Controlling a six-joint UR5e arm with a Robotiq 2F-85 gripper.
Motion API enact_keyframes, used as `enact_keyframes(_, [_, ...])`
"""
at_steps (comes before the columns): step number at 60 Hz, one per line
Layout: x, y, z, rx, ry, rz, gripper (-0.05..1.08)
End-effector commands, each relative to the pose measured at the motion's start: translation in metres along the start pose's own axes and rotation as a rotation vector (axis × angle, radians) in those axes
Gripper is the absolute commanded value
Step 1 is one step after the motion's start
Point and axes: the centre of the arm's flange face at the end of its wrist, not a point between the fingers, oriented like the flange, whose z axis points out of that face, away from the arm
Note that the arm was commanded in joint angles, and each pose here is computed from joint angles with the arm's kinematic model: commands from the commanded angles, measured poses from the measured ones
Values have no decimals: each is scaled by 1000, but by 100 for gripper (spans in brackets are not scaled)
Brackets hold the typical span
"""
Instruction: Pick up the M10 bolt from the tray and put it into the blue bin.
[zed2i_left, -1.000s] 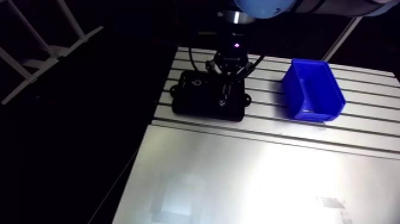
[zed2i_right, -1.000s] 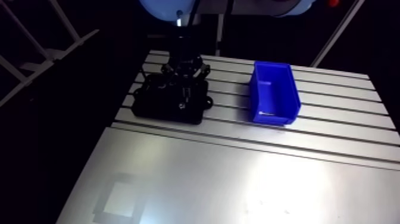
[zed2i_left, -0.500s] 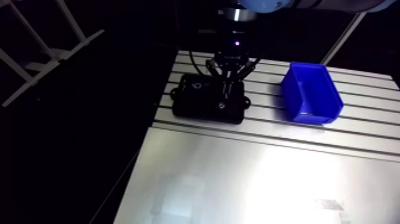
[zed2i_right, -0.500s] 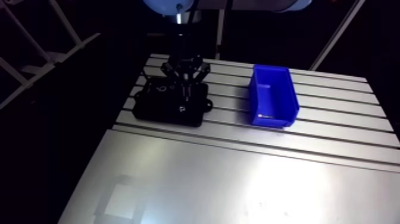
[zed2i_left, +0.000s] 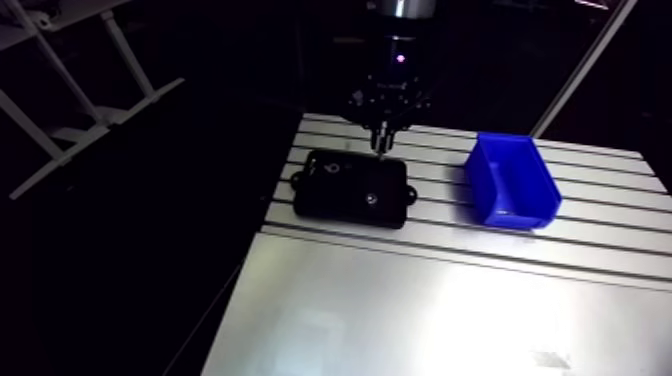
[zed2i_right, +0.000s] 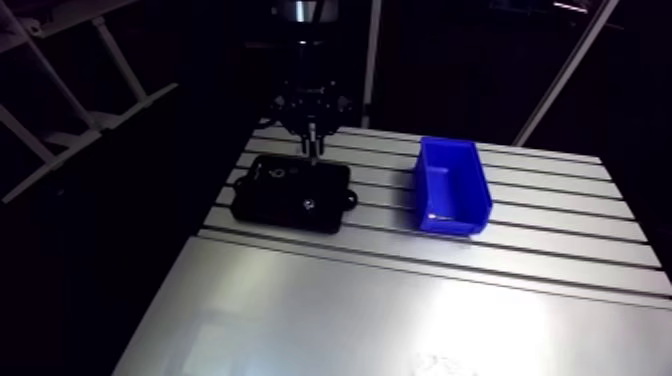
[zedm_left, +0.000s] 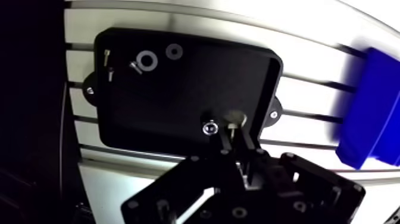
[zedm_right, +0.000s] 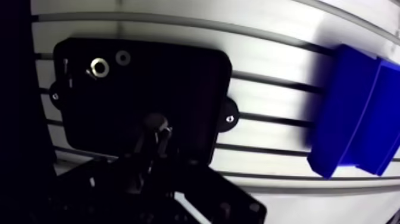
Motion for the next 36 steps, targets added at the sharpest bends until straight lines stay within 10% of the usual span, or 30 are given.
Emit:
enact_keyframes(1, [-8, -1, -38, 12, 17, -42, 106])
enact_keyframes(36, [-10, 71, -133, -12, 85, -513, 107])
